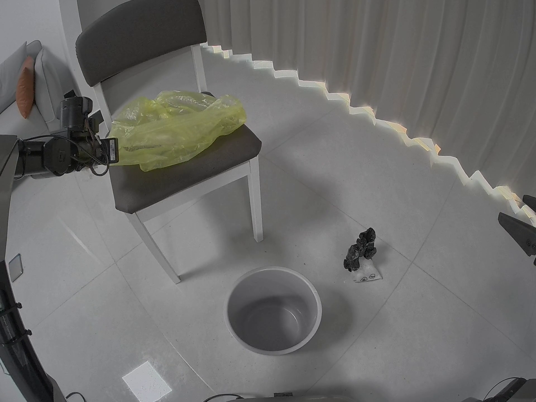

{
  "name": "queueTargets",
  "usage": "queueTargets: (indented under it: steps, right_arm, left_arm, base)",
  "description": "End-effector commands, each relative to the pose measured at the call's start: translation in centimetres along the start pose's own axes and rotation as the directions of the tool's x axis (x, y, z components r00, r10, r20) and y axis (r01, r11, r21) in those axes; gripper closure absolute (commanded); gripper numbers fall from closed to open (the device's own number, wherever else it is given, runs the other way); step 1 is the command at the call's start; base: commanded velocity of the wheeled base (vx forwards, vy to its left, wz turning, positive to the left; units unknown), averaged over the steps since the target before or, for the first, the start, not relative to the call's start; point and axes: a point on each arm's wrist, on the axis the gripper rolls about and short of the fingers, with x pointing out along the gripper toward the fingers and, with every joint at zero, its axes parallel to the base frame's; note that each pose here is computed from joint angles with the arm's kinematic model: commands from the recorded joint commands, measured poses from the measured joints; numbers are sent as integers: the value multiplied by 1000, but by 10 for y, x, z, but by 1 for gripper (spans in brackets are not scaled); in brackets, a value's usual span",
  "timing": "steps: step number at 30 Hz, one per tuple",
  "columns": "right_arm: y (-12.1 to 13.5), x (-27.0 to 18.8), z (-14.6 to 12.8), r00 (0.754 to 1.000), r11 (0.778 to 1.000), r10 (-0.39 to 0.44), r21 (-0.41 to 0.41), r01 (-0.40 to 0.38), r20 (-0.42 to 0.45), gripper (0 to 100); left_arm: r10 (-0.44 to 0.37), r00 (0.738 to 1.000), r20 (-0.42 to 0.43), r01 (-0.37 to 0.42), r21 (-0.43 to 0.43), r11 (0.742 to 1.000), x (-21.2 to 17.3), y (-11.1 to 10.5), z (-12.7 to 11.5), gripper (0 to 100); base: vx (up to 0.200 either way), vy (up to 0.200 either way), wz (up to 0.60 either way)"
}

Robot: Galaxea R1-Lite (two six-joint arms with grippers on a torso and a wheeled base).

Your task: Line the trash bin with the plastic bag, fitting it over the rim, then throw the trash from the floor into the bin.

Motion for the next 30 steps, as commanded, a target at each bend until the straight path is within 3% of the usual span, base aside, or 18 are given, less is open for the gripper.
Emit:
queueTargets:
  steps: [1,7,12,16,22,23,26,30]
  right_arm:
    - [0,2,-2,1000,1000,8,-1,-8,-13,0]
    - [1,4,-4,999,999,46,-1,-46,-22,0]
    - [3,4,-7,997,997,77,-1,-77,-28,0]
    - [4,4,-10,995,996,94,0,-94,-38,0]
    - [6,3,-11,991,992,128,0,-128,-36,0]
    - [6,2,-10,991,991,132,0,-132,-34,0]
    - [8,0,-11,986,987,164,1,-164,-28,0]
    - [8,1,-11,981,982,191,9,-191,-29,0]
  left_arm:
    - [-3,999,41,3,6,1000,-24,0,14,100]
    - [-88,989,120,82,52,995,-91,-11,36,100]
    - [-200,965,172,160,220,962,-178,-27,58,100]
    - [-268,944,191,206,293,934,-227,-35,67,100]
    - [-376,903,209,246,465,850,-301,-33,76,100]
    - [-383,900,210,249,473,845,-304,-34,77,100]
    - [-466,862,198,311,520,796,-337,-38,83,100]
    - [-543,825,156,384,551,741,-354,-47,82,100]
  base:
    - [0,0,0]
    - [0,0,0]
    - [0,0,0]
    - [0,0,0]
    - [0,0,0]
    - [0,0,0]
    - [0,0,0]
    - [0,0,0]
